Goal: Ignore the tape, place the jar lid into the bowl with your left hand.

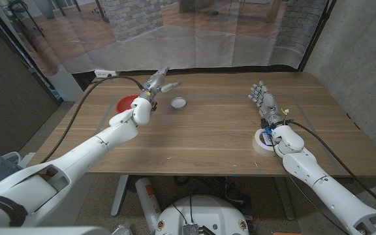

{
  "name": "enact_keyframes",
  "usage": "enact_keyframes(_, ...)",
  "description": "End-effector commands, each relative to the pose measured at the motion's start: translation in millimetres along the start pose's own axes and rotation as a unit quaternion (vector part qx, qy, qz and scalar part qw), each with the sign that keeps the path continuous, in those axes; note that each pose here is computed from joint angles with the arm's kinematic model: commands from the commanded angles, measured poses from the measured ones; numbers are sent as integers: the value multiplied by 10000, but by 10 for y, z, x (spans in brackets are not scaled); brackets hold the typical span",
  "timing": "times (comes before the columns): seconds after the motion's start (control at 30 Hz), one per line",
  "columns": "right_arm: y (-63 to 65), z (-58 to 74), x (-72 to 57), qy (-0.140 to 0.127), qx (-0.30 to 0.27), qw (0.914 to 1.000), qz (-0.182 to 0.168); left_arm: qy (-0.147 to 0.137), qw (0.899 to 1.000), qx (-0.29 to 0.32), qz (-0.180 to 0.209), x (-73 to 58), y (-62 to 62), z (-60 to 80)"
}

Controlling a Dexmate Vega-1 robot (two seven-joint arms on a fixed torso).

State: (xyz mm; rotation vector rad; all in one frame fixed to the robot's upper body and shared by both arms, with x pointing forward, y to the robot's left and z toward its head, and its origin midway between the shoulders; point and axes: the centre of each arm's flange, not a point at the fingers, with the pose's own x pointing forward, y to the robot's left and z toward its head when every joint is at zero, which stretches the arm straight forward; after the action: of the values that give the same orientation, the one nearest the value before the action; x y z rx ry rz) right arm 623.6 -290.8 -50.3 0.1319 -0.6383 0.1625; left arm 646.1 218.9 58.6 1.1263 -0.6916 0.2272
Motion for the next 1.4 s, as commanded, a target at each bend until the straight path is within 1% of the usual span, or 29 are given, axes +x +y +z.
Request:
enact_keyframes(0.03, -5, 11, 9, -28, 0, 10000, -15, 116, 9996, 194, -145, 26, -47, 40)
enact_keyframes(0.47, -25, 43, 14, -48, 15, 10000, -28, 283, 9990, 184, -299, 34, -83, 66)
enact_keyframes(0.8, -29, 43, 30, -45, 29, 10000, -9, 480, 9976, 161, -477, 49, -98, 75)
enact_keyframes(0.87, -29, 42, 33, -61, -5, 10000, 24, 490, 9975, 176, -485, 52, -104, 79)
enact_keyframes(0.97, -29, 42, 37, -53, 42, 10000, -19, 470, 9974, 194, -520, 59, -107, 82)
enact_keyframes(1.17, -26, 43, 34, -80, 37, 10000, -13, 478, 9966, 300, -596, 91, -106, 120)
enact_keyframes(1.4, -31, 47, 21, -114, 42, 9999, -31, 556, 9944, 550, -707, 128, -122, 188)
